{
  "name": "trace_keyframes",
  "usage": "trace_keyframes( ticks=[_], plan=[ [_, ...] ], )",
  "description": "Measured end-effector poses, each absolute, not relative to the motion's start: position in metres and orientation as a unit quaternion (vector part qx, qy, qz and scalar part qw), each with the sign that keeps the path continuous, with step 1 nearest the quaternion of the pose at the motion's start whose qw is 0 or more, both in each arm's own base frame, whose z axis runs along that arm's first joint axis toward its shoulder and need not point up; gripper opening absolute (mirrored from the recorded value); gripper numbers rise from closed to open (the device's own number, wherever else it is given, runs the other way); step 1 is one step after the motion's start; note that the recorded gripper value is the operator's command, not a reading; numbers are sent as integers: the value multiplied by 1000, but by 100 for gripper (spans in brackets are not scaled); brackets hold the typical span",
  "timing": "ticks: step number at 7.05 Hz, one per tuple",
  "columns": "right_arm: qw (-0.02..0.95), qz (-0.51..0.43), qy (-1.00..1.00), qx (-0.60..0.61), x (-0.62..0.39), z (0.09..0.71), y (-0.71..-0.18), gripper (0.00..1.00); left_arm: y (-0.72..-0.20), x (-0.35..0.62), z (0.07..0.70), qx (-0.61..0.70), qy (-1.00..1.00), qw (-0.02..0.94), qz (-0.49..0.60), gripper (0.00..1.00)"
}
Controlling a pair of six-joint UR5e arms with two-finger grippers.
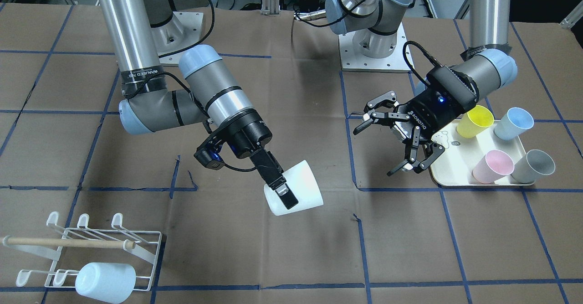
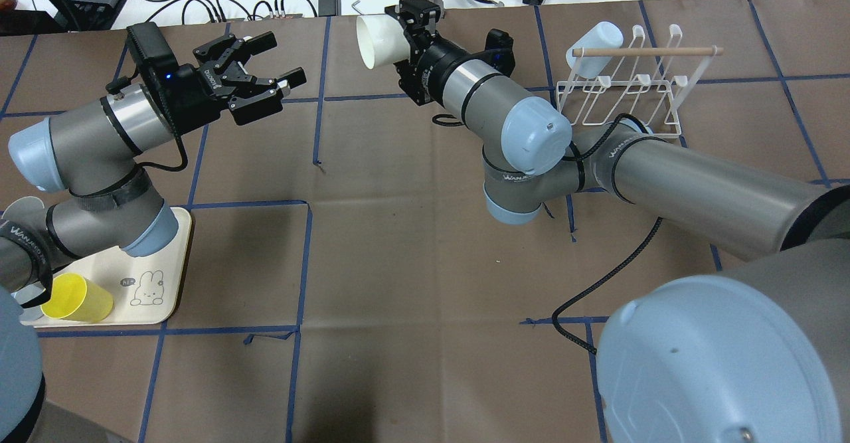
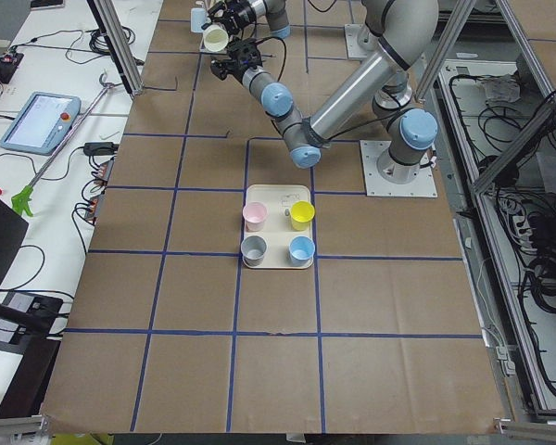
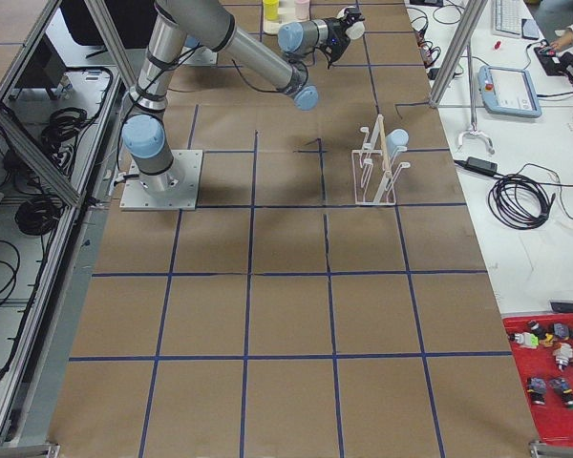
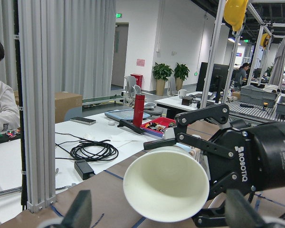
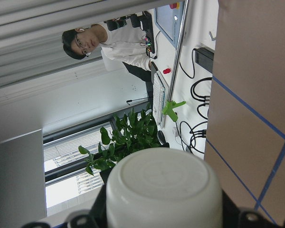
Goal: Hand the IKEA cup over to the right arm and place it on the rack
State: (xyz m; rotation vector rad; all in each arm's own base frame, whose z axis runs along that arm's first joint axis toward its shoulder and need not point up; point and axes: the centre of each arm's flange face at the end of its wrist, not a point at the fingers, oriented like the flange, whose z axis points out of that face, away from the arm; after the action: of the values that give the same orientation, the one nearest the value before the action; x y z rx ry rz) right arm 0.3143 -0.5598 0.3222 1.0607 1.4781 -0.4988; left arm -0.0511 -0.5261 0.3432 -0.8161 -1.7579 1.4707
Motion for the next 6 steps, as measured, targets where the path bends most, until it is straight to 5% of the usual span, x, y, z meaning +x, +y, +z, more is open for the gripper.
trace_keyframes(
  ticks=[1, 3, 6],
  plan=[
    [573, -253, 643, 441, 288, 326, -575, 45, -546, -48, 358, -309, -684, 338, 568, 98],
    [507, -367, 694, 356, 240, 330, -597, 20, -604, -64, 407, -276, -734, 297, 545, 98],
    [351, -497, 769, 195, 178, 350, -615, 18, -653, -92, 486, -176, -872, 155, 429, 99]
  ],
)
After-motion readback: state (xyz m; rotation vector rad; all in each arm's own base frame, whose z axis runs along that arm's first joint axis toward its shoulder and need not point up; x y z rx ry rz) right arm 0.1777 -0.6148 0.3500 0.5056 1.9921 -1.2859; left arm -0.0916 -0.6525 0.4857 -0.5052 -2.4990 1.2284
